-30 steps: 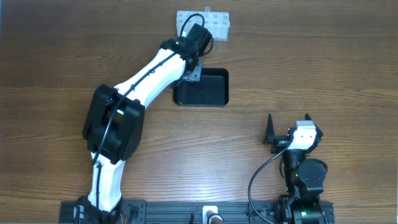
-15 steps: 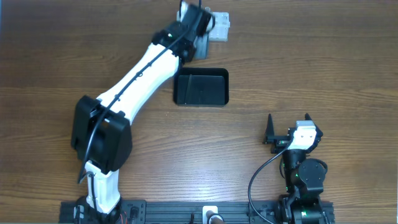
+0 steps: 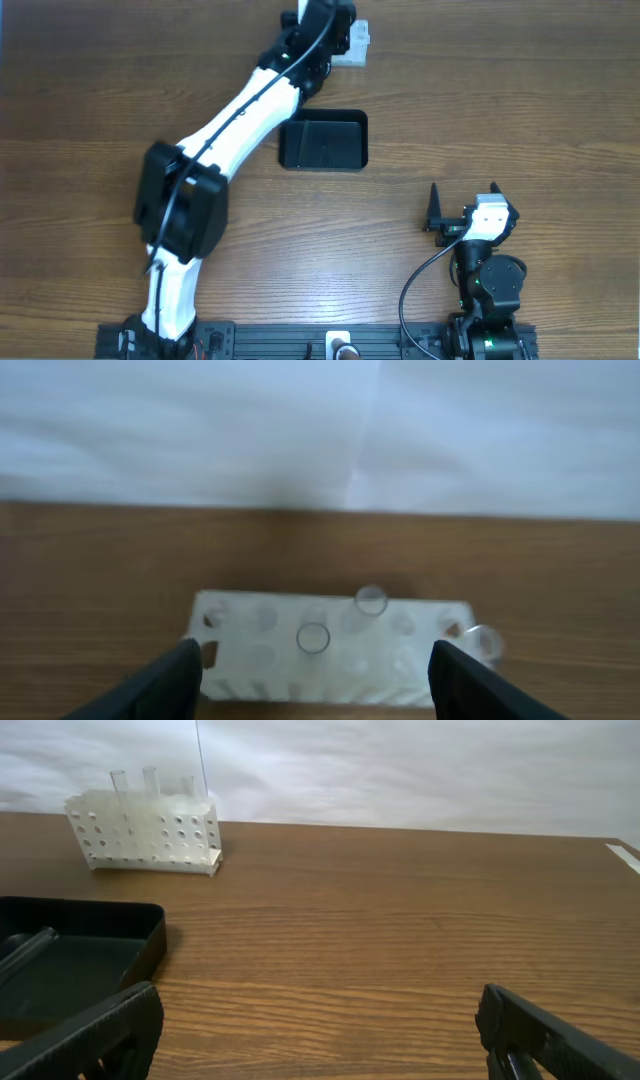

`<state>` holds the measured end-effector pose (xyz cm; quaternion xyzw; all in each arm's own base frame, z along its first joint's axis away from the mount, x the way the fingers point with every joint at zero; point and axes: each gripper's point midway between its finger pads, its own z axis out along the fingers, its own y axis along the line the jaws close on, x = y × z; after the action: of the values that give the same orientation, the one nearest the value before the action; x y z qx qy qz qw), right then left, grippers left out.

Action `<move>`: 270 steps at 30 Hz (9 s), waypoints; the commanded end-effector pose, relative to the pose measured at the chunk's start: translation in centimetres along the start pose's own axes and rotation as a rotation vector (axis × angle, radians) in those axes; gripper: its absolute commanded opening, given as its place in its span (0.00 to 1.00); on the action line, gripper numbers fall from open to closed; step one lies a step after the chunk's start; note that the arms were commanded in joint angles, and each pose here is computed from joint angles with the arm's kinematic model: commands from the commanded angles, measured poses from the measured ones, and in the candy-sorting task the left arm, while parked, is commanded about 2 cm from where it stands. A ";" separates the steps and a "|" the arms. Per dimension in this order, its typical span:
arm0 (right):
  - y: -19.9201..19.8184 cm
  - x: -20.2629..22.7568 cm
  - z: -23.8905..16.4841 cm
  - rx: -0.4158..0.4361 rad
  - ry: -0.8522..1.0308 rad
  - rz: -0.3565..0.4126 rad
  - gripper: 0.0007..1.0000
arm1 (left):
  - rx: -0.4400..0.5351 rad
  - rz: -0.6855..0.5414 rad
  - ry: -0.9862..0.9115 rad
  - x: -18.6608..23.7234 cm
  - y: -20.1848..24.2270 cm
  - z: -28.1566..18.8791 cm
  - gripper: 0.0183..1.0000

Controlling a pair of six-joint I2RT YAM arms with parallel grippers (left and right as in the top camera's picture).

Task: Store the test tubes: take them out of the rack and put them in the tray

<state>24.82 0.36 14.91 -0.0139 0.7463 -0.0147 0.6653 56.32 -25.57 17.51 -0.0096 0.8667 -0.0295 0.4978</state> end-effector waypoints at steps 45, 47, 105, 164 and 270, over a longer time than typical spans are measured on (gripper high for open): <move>0.3 0.3 0.0 -0.013 0.006 -0.006 0.99 | -0.021 -0.003 -0.005 2.7 0.3 5.4 0.10; 0.3 0.3 0.0 -0.013 0.006 -0.006 0.99 | -0.019 -0.003 -0.016 2.1 0.2 5.3 0.09; 0.3 0.3 0.0 -0.013 0.006 -0.006 0.99 | -0.187 0.114 0.689 17.5 4.4 -7.5 0.09; 0.3 0.3 0.0 -0.013 0.006 -0.006 0.99 | 0.142 0.123 -0.618 7.3 21.3 -31.3 0.94; 23.3 -7.9 28.9 -0.195 0.411 0.112 0.99 | 0.161 0.116 -0.461 16.4 21.8 -27.8 1.00</move>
<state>52.16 23.54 18.16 -0.0766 0.8653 0.1135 0.4823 24.32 -3.42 16.21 0.0684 0.7241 -0.0688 0.6829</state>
